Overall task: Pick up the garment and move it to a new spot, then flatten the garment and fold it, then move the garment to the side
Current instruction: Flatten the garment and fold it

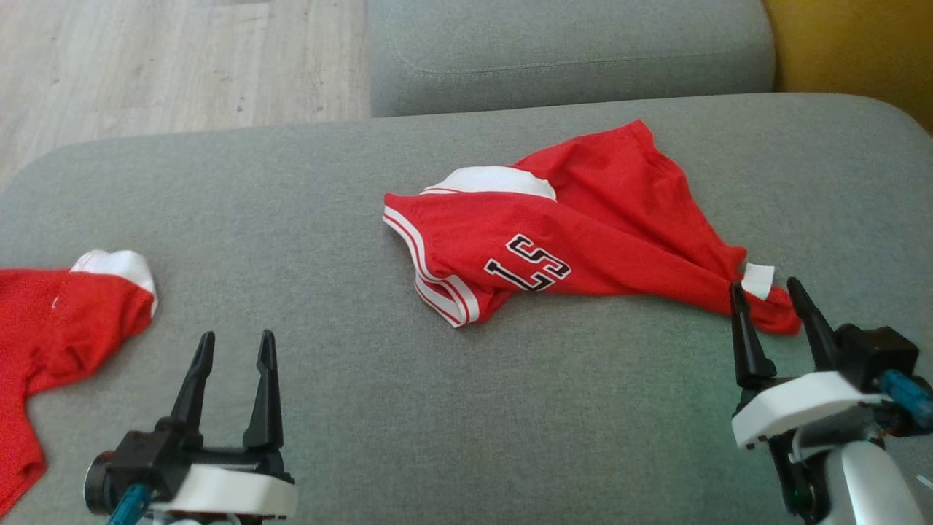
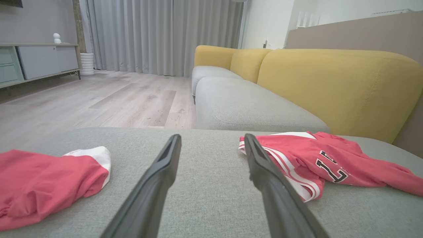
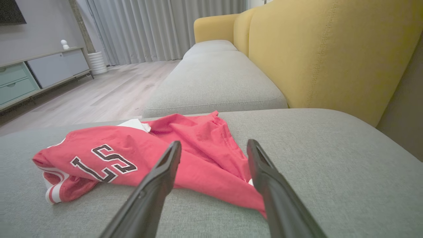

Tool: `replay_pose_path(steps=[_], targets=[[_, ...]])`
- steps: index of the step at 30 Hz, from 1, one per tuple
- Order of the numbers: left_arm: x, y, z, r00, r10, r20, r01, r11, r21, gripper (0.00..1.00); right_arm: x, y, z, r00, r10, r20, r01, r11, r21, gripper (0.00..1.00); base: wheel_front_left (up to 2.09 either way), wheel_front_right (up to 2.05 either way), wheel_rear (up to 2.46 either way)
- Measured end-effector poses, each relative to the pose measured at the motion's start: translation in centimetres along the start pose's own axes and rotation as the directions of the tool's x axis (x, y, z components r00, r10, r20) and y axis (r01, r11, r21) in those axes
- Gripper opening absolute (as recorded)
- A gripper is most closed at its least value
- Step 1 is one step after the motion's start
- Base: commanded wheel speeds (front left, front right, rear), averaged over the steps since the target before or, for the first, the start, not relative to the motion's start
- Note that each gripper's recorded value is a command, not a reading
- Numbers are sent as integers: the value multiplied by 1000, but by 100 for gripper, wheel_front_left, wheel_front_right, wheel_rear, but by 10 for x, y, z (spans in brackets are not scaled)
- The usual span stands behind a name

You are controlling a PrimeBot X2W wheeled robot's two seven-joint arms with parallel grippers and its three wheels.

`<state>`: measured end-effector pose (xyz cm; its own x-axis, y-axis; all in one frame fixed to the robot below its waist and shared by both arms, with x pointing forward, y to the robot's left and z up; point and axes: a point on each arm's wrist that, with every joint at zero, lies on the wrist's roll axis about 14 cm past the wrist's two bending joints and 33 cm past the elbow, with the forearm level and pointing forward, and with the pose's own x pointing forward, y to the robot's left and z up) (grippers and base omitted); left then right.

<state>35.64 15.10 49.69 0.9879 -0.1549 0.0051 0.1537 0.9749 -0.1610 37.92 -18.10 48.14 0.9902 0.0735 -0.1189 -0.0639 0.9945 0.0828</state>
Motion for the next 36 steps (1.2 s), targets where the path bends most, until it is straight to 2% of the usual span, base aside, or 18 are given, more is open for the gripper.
replay_pose_path(steps=[9, 13, 18, 21, 28, 32, 34, 35, 36], targets=[[24, -14, -25, 990, -49, -131, 45, 998, -35, 100, 1, 8, 6, 1000, 19, -16, -19, 1000, 13, 100, 0, 0, 0], [91, -41, -23, 969, -102, -225, 88, 993, -75, 100, 8, 16, -5, 997, 44, -60, -42, 999, 26, 100, 0, 0, 0], [148, -70, -26, 938, -157, -310, 133, 986, -98, 100, 19, 23, -10, 995, 67, -80, -66, 998, 26, 100, 0, 0, 0], [168, -73, -50, 895, -141, -424, 117, 990, -84, 100, 28, 24, -10, 994, 71, -79, -69, 997, 28, 100, 0, 0, 0], [189, -66, -108, 756, -81, -649, 106, 994, -1, 100, 35, 18, -29, 990, 58, -132, -54, 998, 34, 100, 0, 0, 0], [187, -65, -134, 661, -69, -747, 88, 996, -14, 100, 37, 12, -31, 990, 42, -135, -38, 999, 37, 100, 0, 0, 0], [188, -69, -137, 629, -81, -773, 84, 996, -35, 100, 36, 9, -34, 989, 34, -143, -29, 999, 35, 100, 0, 0, 0], [188, -71, -137, 613, -86, -785, 88, 995, -40, 75, 36, 8, -34, 989, 32, -144, -27, 999, 35, 100, 0, 0, 0], [190, -73, -135, 608, -99, -788, 103, 994, -45, 30, 36, 8, -34, 989, 31, -143, -26, 999, 35, 100, 0, 0, 0]])
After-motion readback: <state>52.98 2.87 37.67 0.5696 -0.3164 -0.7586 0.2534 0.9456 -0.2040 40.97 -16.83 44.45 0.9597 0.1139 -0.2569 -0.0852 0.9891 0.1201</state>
